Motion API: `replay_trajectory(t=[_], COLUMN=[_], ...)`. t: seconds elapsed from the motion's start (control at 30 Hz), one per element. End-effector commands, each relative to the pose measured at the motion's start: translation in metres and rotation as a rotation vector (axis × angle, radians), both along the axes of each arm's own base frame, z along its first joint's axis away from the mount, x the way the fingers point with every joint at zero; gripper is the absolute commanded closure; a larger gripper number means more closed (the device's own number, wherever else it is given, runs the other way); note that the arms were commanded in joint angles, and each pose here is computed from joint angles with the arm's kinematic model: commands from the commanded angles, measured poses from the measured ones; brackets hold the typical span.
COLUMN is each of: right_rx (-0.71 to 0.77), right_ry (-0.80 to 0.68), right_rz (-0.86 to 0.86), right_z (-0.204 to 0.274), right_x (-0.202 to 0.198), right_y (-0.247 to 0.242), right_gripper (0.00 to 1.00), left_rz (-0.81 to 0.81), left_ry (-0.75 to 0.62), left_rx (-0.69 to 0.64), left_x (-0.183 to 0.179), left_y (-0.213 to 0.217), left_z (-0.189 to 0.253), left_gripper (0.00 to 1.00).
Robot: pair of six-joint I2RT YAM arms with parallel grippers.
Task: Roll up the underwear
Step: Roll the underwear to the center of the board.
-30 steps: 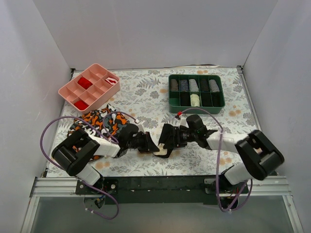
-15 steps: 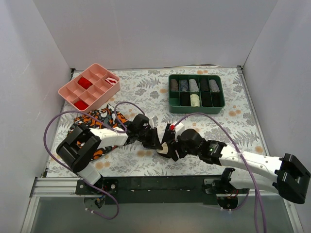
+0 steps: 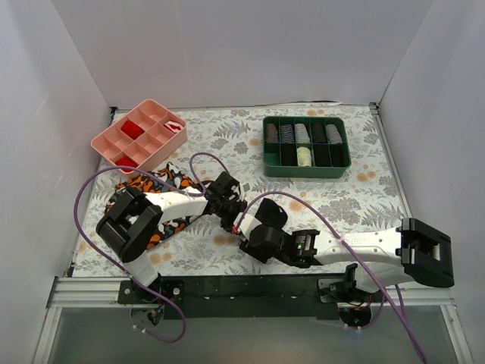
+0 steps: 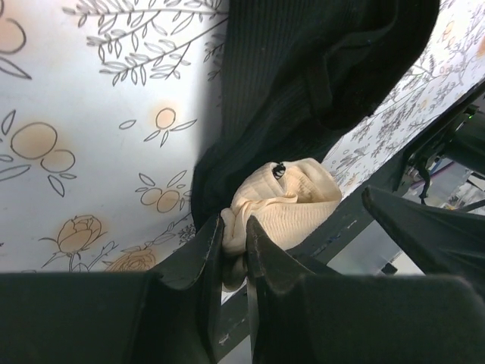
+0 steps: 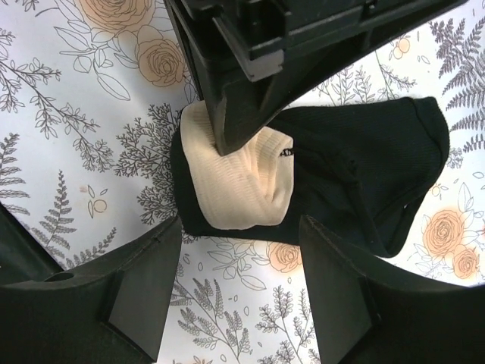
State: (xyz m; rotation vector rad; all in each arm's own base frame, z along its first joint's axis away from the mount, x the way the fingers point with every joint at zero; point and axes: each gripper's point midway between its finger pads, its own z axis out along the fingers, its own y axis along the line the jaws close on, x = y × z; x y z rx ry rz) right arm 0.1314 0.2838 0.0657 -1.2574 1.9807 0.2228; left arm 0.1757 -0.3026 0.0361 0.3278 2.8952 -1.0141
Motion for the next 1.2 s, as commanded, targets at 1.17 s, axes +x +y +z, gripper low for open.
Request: replay_trajectory(t=[1.17], right_rx=[-0.141], right_ry=[0.059], right_rz=[-0.07], right_z=[-0.077], right_x=[-0.029], right_y=[-0.01], right_gripper=[0.67], left_rz=[-0.096], left_ry=[0.03], left_rx=[-0.004], left_x=[-0.008], left_y=[-0.002], left_z=[0.0], left_gripper=[0.94])
